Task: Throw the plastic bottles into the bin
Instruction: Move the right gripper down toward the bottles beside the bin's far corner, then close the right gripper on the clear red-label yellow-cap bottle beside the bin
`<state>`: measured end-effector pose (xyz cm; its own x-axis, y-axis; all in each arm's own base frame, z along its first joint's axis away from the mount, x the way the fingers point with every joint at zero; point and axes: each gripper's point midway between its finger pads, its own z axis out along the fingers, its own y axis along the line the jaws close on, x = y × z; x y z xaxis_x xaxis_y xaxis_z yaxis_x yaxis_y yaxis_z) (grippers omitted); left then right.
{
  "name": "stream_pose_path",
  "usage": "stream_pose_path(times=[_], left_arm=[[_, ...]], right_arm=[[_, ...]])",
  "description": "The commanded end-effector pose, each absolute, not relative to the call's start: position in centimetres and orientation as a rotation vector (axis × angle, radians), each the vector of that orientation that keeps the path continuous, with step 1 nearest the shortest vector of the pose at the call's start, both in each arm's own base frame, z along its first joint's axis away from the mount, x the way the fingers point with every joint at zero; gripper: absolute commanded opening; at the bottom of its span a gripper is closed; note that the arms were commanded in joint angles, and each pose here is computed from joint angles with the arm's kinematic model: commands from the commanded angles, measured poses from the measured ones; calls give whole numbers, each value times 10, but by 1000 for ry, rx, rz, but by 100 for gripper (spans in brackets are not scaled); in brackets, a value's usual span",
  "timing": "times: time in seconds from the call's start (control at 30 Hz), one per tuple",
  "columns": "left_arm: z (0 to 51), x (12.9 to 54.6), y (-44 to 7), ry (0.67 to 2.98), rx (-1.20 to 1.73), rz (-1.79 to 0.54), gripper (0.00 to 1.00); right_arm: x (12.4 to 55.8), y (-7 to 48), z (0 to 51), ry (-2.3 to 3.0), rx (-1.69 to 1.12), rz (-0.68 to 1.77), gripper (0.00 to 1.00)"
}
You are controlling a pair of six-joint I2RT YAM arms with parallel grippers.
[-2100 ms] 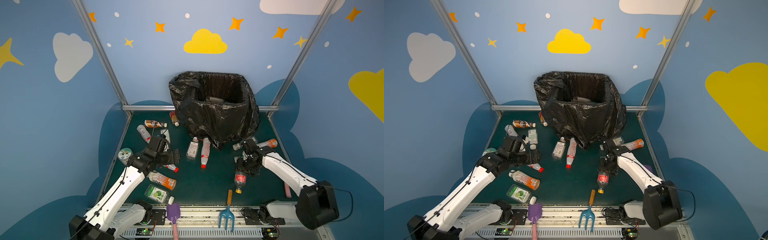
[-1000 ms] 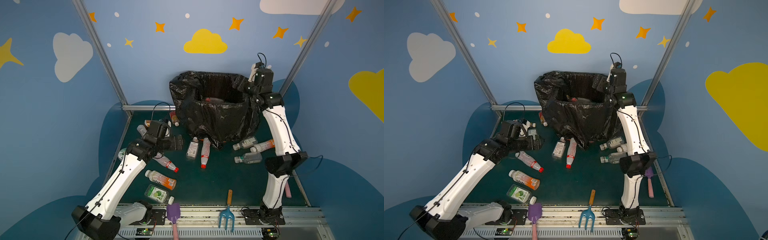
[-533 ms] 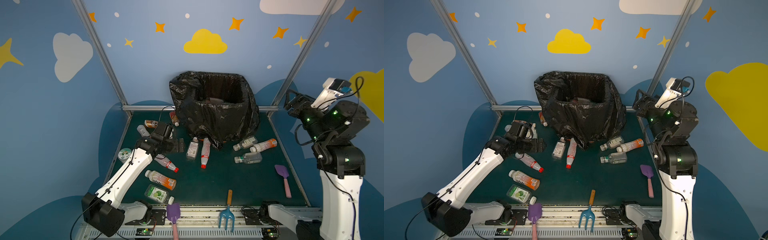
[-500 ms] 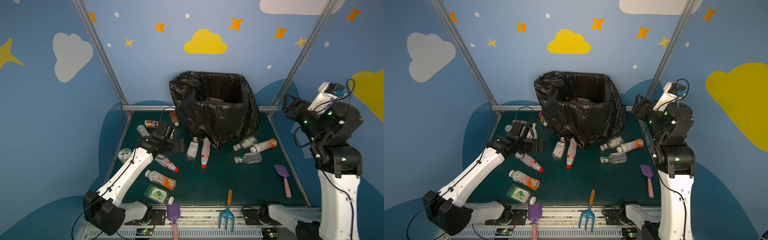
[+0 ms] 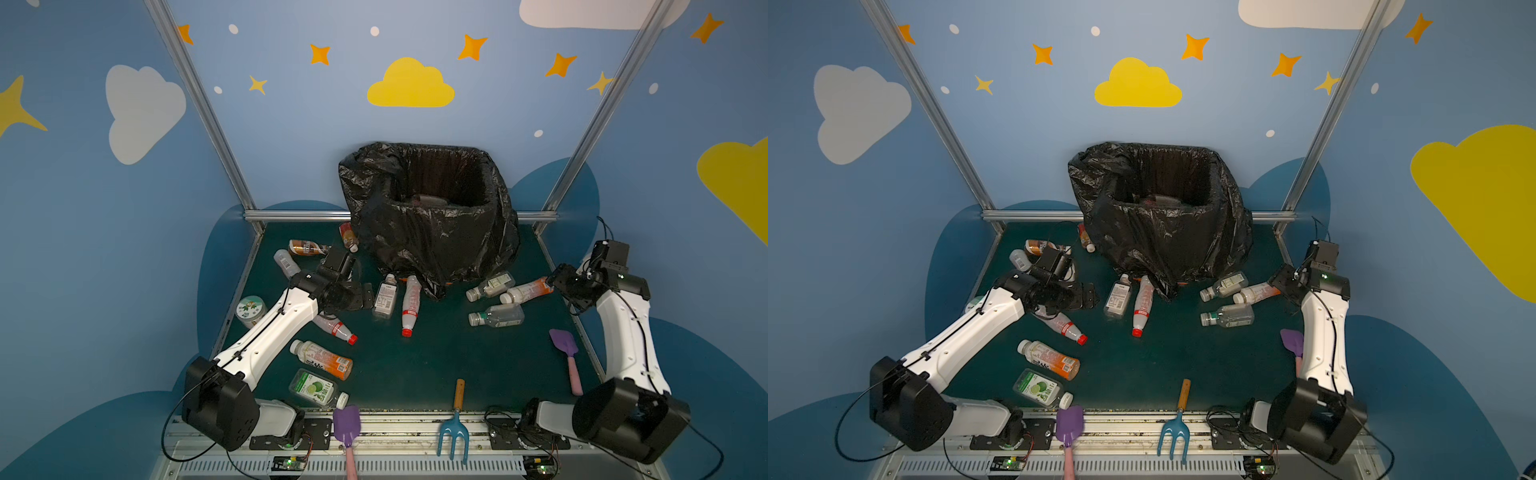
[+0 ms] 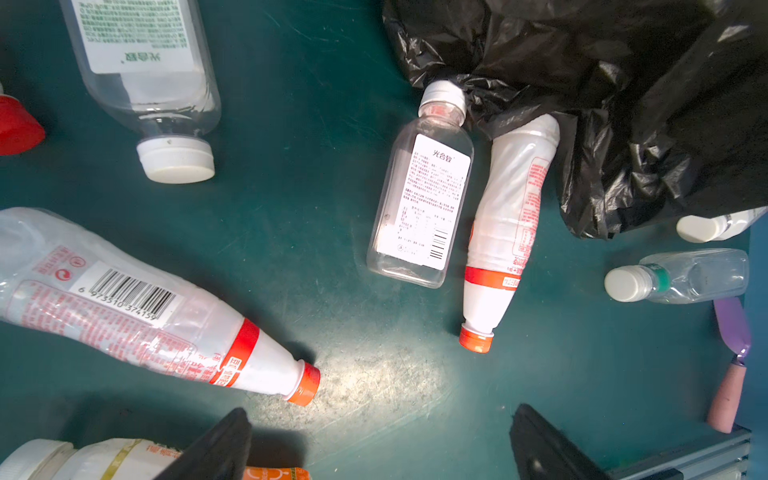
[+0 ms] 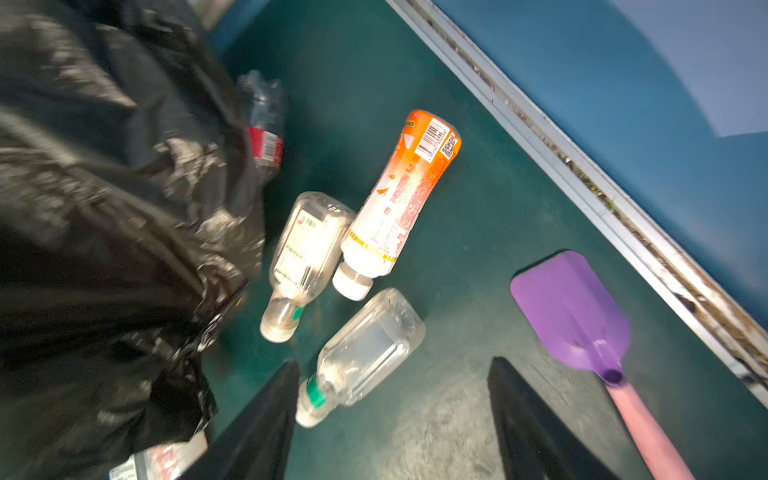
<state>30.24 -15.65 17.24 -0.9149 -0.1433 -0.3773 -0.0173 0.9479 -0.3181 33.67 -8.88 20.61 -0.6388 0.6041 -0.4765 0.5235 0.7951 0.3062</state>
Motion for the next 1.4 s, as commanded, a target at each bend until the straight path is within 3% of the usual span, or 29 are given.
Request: stream_pose_path(times=[0.0,0.37,0.57,0.8,1.1,1.37], left_arm=[[184,305,-153,2666,-124,-415,98],[181,307,-142,2626,-203,-367,98],[182,314,-138,2625,-221,-335,98],[187,316,-129,2643,-226,-266,99],[191,316,-114,2639,-245,-252,99],[192,323,-108,2636,-265,-269,99]], right_arm=[[371,-96,196,2400,841,245,73],[467,-110,160,2511,805,237,73],[520,-70,151,2573,687,288,77],[570,-3,147,2525,575,525,81],[595,30,136,2459,565,760,83],[588,8,121,2554,584,367,84]])
